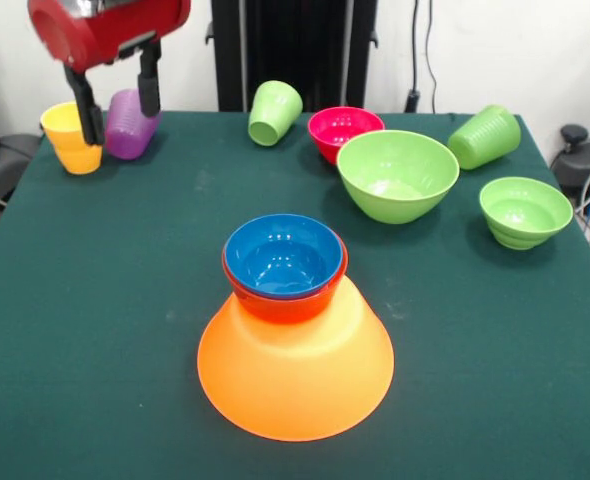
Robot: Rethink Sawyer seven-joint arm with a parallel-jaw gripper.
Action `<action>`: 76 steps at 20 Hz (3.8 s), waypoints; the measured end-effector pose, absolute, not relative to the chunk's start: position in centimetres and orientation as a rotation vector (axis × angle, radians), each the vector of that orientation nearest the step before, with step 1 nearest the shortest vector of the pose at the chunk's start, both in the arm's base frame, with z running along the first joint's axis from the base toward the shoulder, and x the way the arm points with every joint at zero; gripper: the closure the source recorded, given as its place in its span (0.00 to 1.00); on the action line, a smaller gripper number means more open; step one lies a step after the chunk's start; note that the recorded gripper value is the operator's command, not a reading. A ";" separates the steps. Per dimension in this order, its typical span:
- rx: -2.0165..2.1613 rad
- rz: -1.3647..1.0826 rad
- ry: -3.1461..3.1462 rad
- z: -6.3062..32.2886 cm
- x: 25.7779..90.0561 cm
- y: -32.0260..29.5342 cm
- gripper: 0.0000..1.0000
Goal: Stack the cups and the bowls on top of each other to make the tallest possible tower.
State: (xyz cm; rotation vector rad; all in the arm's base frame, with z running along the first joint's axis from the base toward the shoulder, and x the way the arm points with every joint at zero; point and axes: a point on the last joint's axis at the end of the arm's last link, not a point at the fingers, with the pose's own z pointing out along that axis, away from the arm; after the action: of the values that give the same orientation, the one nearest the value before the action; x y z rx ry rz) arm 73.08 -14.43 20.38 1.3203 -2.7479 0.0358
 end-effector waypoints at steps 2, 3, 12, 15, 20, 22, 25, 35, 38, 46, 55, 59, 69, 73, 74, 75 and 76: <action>1.323 0.032 -2.740 20.7 72.5 -14.1 0.00; 1.325 0.029 -2.734 20.8 72.1 -13.9 0.00; 1.344 -0.033 -2.684 18.6 68.7 -12.0 0.00; 1.357 -0.044 -2.690 17.3 67.9 -11.2 0.00; 1.375 -0.069 -2.731 15.6 67.2 -9.8 0.00; 1.382 -0.077 -2.757 14.8 67.0 -9.2 0.00; 1.376 -0.102 -2.791 14.2 66.9 -8.3 0.00; 1.299 -0.328 -2.882 15.5 64.4 -2.9 0.00; 1.304 -0.332 -2.899 15.6 63.1 -1.1 0.00; 1.258 -0.276 -2.997 13.7 60.9 1.8 0.00; 1.199 -0.248 -3.058 10.4 60.1 2.1 0.00; 1.188 -0.252 -3.059 9.3 59.8 2.0 0.00; 1.159 -0.307 -3.000 5.9 57.7 2.0 0.00; 1.151 -0.334 -2.972 4.4 56.6 2.1 0.00; 1.148 -0.347 -2.962 3.8 56.3 2.2 0.00; 1.146 -0.353 -2.958 3.6 56.1 2.3 0.00; 1.143 -0.364 -2.950 3.1 55.8 2.4 0.00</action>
State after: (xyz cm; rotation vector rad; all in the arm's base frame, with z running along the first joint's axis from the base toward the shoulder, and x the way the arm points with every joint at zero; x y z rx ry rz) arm 55.84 2.38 3.12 1.1430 -2.9497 -0.3639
